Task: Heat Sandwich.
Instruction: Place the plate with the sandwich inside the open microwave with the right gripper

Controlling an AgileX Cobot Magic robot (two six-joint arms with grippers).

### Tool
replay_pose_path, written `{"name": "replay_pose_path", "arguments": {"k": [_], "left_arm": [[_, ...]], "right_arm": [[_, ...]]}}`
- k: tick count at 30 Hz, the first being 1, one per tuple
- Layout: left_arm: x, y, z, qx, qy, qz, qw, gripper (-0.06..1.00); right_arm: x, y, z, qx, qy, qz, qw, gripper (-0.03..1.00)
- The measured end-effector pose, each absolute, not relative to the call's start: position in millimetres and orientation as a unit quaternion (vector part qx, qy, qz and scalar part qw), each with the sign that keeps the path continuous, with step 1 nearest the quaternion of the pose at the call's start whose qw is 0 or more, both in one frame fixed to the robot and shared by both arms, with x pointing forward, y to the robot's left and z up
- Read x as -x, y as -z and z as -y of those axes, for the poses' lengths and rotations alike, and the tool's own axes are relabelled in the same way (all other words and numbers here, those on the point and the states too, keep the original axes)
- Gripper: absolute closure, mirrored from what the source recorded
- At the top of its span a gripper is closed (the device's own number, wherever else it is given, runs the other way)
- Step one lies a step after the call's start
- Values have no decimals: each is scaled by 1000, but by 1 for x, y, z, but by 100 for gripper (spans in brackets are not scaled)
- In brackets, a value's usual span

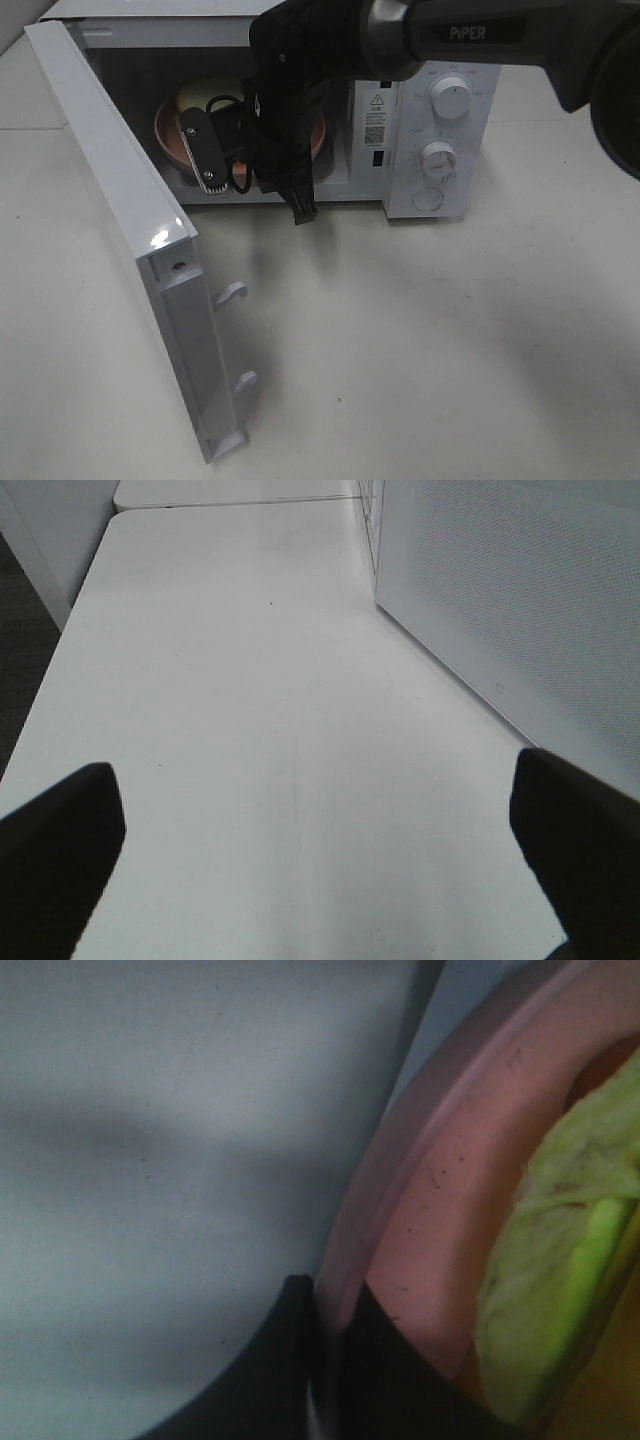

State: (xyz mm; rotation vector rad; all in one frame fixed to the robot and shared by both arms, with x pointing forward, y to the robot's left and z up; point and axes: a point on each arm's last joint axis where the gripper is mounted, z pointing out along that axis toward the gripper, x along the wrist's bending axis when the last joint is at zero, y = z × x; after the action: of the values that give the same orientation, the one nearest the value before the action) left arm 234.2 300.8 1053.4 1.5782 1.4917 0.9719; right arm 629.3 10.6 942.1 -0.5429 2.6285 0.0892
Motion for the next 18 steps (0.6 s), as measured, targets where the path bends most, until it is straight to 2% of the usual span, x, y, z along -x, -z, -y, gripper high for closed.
{"name": "replay_pose_path", "arguments": {"k": [18], "left_arm": [[-234,-1053,-301,-616,-379,-582,372,-5]], "right_arm": [[-654,-934,-9,169,-38,-955,242,92]]}}
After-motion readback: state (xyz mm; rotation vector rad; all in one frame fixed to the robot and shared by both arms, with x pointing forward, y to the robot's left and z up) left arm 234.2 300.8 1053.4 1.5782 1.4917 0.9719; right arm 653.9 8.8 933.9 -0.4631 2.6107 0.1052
